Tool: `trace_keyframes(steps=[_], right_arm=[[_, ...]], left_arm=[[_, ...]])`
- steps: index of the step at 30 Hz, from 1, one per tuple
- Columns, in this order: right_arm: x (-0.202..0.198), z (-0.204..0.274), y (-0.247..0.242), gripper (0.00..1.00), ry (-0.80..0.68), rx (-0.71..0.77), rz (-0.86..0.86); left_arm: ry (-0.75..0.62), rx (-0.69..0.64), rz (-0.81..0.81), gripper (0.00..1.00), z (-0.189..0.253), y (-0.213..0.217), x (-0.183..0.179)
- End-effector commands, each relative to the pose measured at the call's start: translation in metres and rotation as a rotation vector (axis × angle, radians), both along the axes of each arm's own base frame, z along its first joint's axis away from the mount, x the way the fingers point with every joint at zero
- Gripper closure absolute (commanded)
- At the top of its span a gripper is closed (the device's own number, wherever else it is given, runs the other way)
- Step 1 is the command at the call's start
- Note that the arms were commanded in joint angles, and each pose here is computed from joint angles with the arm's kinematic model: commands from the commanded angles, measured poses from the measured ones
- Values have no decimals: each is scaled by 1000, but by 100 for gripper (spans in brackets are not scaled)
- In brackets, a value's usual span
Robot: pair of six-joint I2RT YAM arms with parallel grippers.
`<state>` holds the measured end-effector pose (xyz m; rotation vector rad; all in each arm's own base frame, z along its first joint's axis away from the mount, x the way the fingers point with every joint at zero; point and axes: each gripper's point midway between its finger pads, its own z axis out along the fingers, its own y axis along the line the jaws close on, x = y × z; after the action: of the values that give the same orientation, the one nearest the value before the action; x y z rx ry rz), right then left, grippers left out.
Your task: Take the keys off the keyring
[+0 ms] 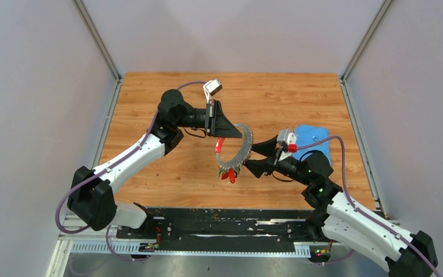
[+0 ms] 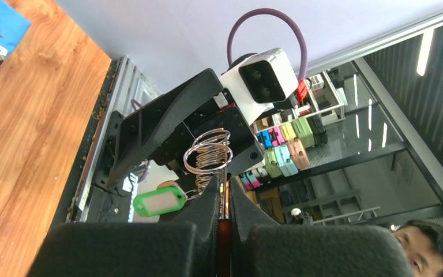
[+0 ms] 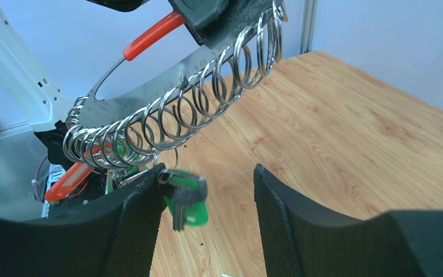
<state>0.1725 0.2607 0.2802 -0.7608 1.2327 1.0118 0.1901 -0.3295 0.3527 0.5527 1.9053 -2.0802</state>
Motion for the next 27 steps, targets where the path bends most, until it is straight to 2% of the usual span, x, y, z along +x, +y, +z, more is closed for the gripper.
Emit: trace_keyframes(steps=[1,6,10,20,27], right_arm=[[-6,31,4,41,-71,59,22],[-4,33,4,42,-70,68,7],[-3,32,5,48,-59,61,14],[-7,18,-3,99,-2,-3,-7],[-17,10,-2,99,46,-82,39]], left_arm=[[-3,-13,-26,100,14,0,-6],[3,-10,-26,100,11,0,-6],[2,-10,-26,100,11,0,-6],[-12,-6,10,100,5,2,4],[-54,-6,47,100,-1,4,15]])
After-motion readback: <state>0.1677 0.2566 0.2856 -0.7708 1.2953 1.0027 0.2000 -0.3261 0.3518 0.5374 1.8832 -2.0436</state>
